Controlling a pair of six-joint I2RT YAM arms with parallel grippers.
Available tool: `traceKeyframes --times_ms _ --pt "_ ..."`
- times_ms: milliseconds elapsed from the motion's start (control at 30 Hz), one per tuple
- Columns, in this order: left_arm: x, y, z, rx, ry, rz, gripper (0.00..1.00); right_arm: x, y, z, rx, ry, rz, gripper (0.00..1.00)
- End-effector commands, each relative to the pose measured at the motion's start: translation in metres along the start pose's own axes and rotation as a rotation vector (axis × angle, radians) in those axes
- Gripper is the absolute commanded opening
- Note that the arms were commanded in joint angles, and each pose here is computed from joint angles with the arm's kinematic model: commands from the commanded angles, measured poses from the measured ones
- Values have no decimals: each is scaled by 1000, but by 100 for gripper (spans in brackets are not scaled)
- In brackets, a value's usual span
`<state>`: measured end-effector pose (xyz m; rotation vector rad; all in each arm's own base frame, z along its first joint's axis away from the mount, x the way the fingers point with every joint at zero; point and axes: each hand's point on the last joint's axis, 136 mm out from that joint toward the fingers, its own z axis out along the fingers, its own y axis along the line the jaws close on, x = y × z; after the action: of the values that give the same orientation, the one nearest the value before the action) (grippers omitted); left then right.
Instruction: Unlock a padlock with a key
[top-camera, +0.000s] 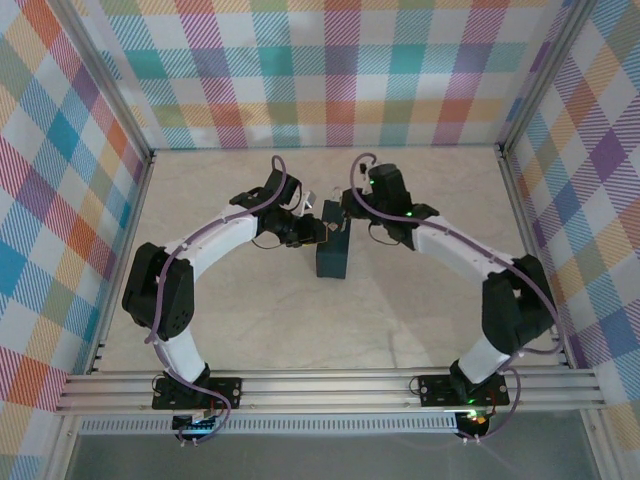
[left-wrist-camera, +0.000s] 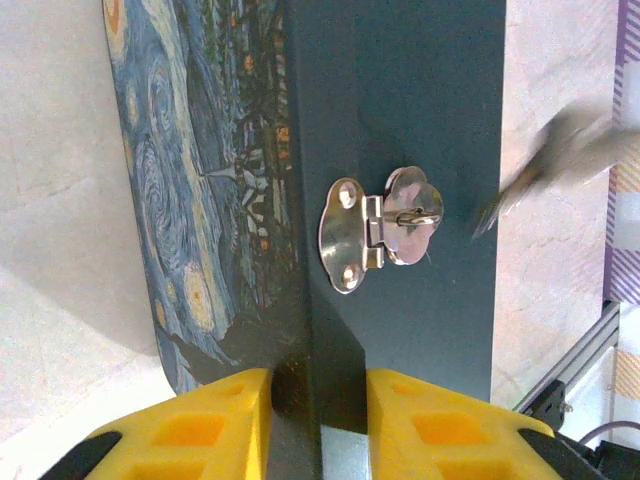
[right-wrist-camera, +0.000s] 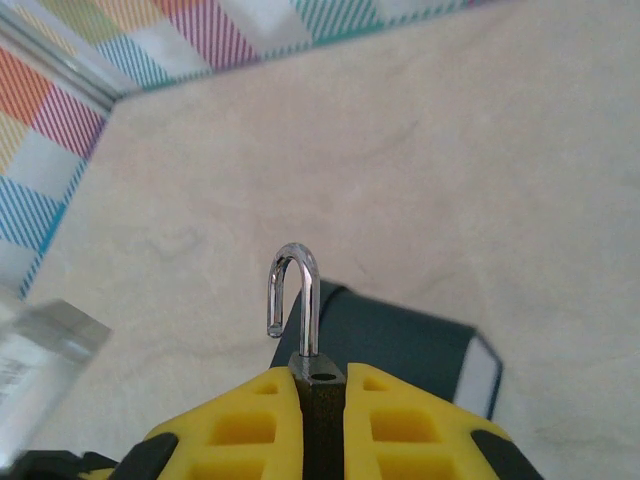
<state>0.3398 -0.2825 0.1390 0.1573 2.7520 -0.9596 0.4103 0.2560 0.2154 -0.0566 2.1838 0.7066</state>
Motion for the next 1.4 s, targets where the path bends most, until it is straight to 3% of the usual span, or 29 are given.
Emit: traceKeyframes --times_ms 0,133,367,600,867,1033,1200,1367 --pt "16 8 1 -28 80 -74 31 -14 -8 -26 4 -36 21 0" --pt "12 -3 -7 4 62 -77 35 -9 -40 -40 68 -27 61 0" --pt "-4 -21 -38 11 -24 -67 37 42 -96 -36 149 87 114 0" --pt "-14 -1 -56 -68 -105 -102 37 102 -129 -22 199 212 157 2" --pt "-6 31 -59 -143 -143 -165 37 140 -145 -7 139 319 228 7" --pt "-8 36 -67 -154 -170 -182 37 150 -154 -1 137 355 249 15" --pt "-12 39 -78 -165 -198 -187 37 149 -160 -3 147 369 242 41" --pt "-13 44 -84 -159 -202 -205 37 120 -150 -20 167 339 203 49"
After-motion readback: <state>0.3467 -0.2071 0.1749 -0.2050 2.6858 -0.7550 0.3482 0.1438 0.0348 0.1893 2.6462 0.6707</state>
